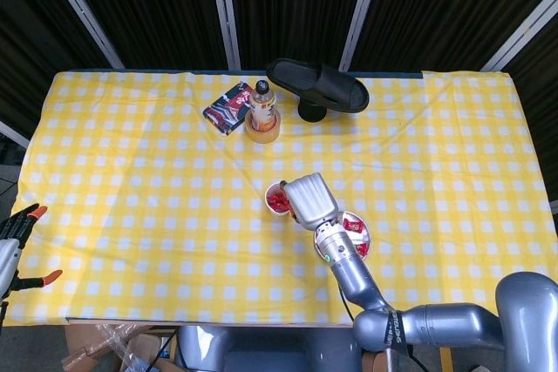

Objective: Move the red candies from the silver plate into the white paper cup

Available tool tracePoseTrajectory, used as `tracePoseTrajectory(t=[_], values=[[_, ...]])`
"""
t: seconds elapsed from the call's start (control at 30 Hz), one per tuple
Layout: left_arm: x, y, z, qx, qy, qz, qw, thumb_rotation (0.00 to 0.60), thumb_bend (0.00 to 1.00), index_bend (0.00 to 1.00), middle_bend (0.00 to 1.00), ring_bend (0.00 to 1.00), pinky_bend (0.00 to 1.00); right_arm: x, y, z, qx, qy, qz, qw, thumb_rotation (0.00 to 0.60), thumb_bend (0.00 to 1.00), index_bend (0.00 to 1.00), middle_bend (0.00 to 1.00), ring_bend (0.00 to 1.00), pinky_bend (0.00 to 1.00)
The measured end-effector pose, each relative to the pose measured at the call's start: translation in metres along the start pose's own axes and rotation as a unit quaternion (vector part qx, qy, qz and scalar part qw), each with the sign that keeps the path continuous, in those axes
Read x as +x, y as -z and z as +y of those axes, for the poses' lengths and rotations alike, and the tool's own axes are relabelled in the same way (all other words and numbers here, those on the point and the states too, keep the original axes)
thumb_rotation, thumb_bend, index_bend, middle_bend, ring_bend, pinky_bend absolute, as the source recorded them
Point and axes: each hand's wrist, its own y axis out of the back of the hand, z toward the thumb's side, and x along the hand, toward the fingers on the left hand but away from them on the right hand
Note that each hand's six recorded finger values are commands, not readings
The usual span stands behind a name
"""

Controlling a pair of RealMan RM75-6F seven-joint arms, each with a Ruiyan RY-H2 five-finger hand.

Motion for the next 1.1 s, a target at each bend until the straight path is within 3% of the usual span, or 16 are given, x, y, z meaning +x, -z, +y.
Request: tracePoseTrajectory(t=[0.4, 0.73, 1.1], values=[[0.001, 0.001, 0.001, -0.004, 0.000, 0.004, 1.0000, 0.600, 0.03, 0.00, 0.00, 0.00, 0.00, -0.013, -0.012, -0.017, -0.001, -0.013, 0.006, 0.9999, 0.600, 0.53, 0.54, 0.82, 0.93, 0.98], [0.001, 0.001, 0.001, -0.004, -0.001, 0.005, 1.0000, 0.600, 0.03, 0.00, 0.00, 0.00, 0.00, -0.012, -0.016, -0.019, 0.007, -0.008, 0.010, 0.9999, 0.600, 0.51, 0.40, 0.82, 0.93, 0.98], [0.001, 0.001, 0.001, -0.005, -0.001, 0.006, 1.0000, 0.600, 0.03, 0.00, 0.00, 0.00, 0.00, -0.004, -0.014, -0.014, 0.008, 0.002, 0.011, 0.9999, 0.600, 0.51, 0.37, 0.82, 0.93, 0.98]])
